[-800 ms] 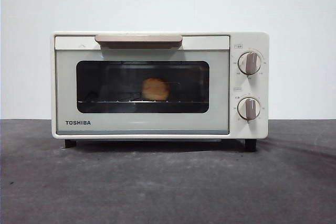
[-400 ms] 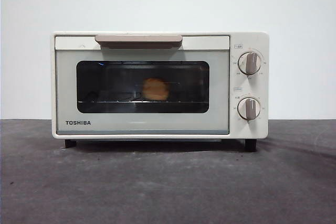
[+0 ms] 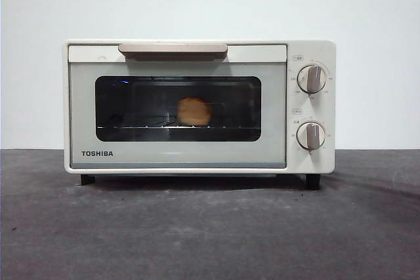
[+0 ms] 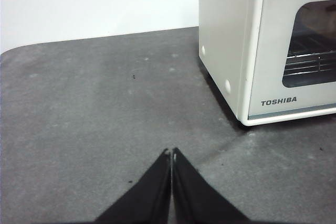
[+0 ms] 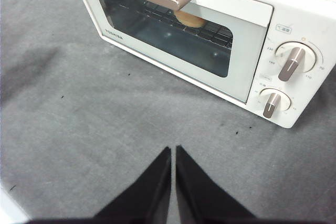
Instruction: The left arm flap open the oven, the right arm pick bread and place it into oven, the left arm flap close the oven
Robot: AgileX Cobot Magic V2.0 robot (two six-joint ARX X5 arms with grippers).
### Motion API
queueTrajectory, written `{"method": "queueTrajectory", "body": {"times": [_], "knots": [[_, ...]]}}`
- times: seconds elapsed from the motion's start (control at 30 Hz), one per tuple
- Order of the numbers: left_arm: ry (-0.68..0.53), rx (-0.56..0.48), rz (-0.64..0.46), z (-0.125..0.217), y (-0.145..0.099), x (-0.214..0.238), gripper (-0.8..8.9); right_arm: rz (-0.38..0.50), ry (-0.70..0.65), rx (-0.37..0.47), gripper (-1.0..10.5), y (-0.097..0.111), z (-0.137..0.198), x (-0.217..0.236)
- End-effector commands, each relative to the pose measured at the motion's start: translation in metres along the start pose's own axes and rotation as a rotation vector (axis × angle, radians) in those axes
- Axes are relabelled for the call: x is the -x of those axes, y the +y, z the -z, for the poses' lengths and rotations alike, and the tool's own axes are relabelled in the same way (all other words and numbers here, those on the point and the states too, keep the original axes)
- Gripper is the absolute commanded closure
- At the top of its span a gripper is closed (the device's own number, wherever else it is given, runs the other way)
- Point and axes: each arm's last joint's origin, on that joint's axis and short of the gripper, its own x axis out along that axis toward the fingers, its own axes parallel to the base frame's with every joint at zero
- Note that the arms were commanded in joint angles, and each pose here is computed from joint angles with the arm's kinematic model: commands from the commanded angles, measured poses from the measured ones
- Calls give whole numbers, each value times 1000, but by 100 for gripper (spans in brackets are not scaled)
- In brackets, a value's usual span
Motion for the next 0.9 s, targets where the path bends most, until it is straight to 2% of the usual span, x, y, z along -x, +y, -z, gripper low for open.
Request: {"method": "queueTrajectory", "body": {"times": [0.03, 0.9], "knots": [[22, 2, 1, 7, 0, -2, 798, -10, -14, -8, 937, 2, -4, 1], [22, 2, 1, 7, 0, -2, 798, -10, -19, 4, 937, 2, -4, 2]]}}
